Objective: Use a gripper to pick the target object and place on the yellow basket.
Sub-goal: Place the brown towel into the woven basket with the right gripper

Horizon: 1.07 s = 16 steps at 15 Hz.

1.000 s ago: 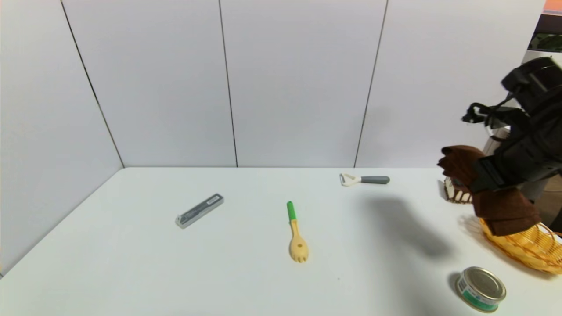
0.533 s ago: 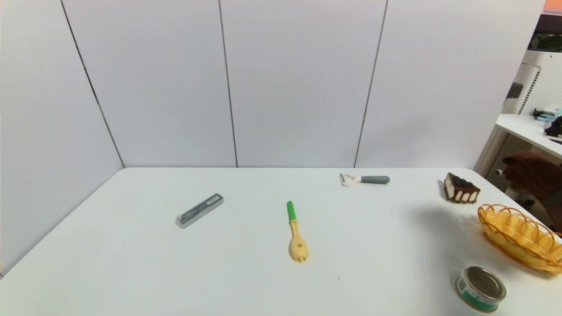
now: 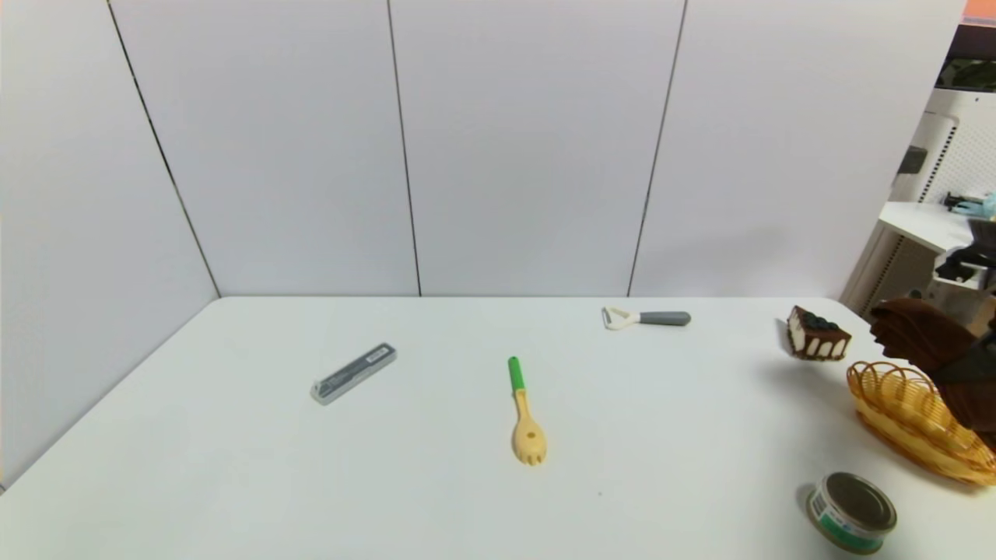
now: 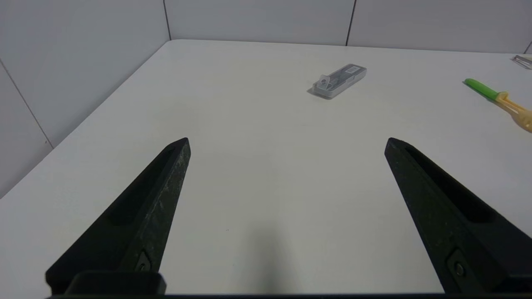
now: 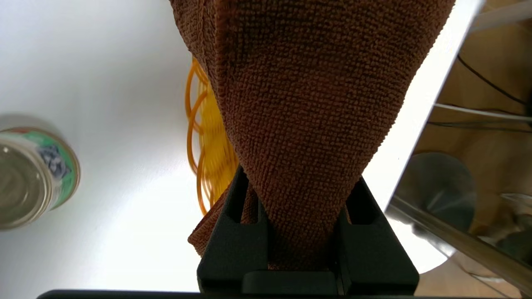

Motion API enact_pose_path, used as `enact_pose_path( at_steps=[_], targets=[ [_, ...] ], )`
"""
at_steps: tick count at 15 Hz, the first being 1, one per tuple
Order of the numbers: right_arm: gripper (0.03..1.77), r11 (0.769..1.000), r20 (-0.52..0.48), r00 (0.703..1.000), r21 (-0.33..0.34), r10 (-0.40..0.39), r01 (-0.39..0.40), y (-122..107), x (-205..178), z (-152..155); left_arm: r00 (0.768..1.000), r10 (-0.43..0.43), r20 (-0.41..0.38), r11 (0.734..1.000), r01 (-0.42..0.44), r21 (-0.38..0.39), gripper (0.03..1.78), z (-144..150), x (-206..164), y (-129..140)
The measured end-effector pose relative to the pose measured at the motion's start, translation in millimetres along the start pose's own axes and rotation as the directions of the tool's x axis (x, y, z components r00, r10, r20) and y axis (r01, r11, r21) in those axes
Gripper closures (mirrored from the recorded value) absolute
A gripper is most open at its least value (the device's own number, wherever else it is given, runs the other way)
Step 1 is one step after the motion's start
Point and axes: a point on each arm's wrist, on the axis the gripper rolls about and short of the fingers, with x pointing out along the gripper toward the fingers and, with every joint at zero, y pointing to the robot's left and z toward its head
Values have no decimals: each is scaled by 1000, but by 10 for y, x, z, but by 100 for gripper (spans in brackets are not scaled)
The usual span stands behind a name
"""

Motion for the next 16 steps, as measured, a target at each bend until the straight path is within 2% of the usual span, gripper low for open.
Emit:
enact_pose_path(
  at_steps=[4, 5, 8, 10, 13, 16],
  targets=[
    [141, 999, -32, 998, 16, 46, -46, -10, 170, -45, 1000, 0, 0, 1000, 0, 0, 12, 0, 0, 0],
    [133, 998, -38, 998, 18, 53, -52, -4, 189, -57, 1000, 0, 0, 1000, 0, 0, 12, 0, 0, 0],
    [92, 998, -46, 997, 21, 61, -61, 2, 219, -69, 1000, 0, 0, 1000, 0, 0, 12, 0, 0, 0],
    [74, 998, -46, 997, 23, 62, -61, 0, 223, -69, 1000, 0, 0, 1000, 0, 0, 12, 0, 0, 0],
    [53, 998, -45, 997, 28, 58, -57, -5, 215, -66, 1000, 0, 0, 1000, 0, 0, 12, 0, 0, 0],
    [39, 999, -34, 999, 33, 39, -38, -29, 154, -70, 1000, 0, 0, 1000, 0, 0, 12, 0, 0, 0]
  ],
)
